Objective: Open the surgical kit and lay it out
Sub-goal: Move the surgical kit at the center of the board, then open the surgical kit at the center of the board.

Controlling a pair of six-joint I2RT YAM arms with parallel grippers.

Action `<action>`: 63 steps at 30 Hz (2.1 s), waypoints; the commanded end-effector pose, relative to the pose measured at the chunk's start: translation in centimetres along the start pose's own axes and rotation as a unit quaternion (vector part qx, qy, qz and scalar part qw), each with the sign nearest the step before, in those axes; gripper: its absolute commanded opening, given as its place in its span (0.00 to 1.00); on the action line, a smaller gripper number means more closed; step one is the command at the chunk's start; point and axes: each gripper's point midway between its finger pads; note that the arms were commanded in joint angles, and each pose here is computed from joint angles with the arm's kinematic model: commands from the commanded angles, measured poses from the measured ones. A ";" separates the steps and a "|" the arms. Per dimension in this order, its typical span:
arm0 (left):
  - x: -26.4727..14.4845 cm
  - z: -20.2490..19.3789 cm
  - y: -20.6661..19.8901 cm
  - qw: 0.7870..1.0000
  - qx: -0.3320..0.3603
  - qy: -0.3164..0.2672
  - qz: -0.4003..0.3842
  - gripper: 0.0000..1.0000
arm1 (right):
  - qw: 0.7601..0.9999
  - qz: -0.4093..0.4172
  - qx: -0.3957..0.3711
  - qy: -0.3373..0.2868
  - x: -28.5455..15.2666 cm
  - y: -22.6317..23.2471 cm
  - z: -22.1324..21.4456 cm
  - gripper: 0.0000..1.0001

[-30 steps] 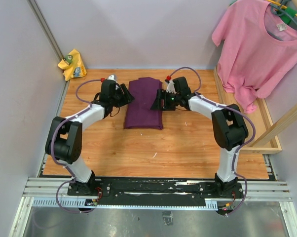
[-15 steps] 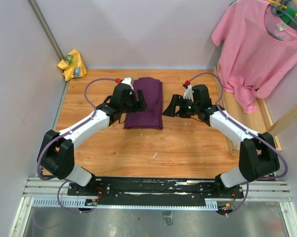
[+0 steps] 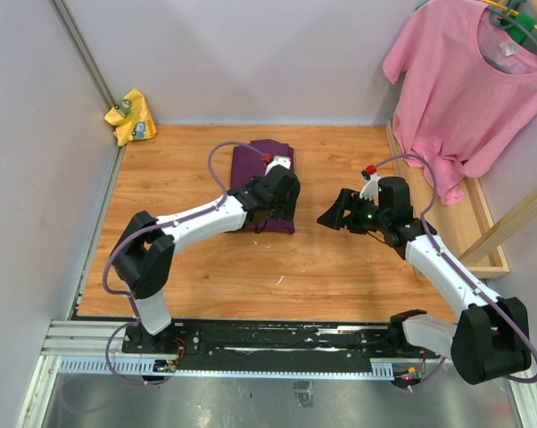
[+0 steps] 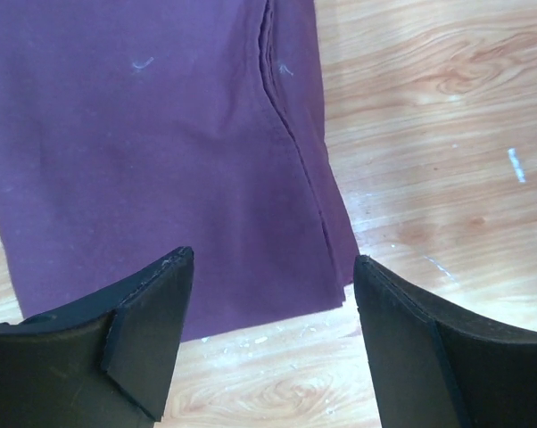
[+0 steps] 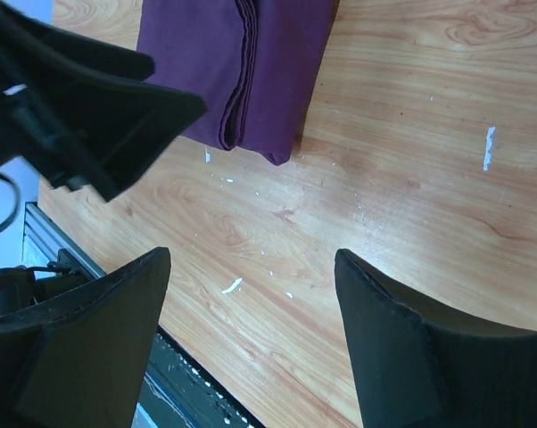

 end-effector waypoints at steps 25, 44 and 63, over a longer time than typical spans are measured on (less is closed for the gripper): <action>1.4 -0.4 0.1 0.995 0.032 0.027 0.094 0.00 | 0.999 0.013 0.028 0.017 -0.4 -1.9 -1.1 0.75; -4.3 -4.0 22.5 0.948 -0.239 -0.028 0.208 0.00 | 0.999 0.026 0.024 0.032 -0.5 0.2 0.2 0.75; -4.3 -10.0 29.9 0.910 -0.316 -0.001 0.270 0.82 | 0.993 -0.064 -0.084 0.053 0.8 1.4 -1.7 0.75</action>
Point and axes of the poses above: each gripper's point midway between its finger pads, its own x axis out along the fingers, its own y axis along the line the jaws close on, z = x × y, and after that the axes turned 14 degrees about x, right-handed
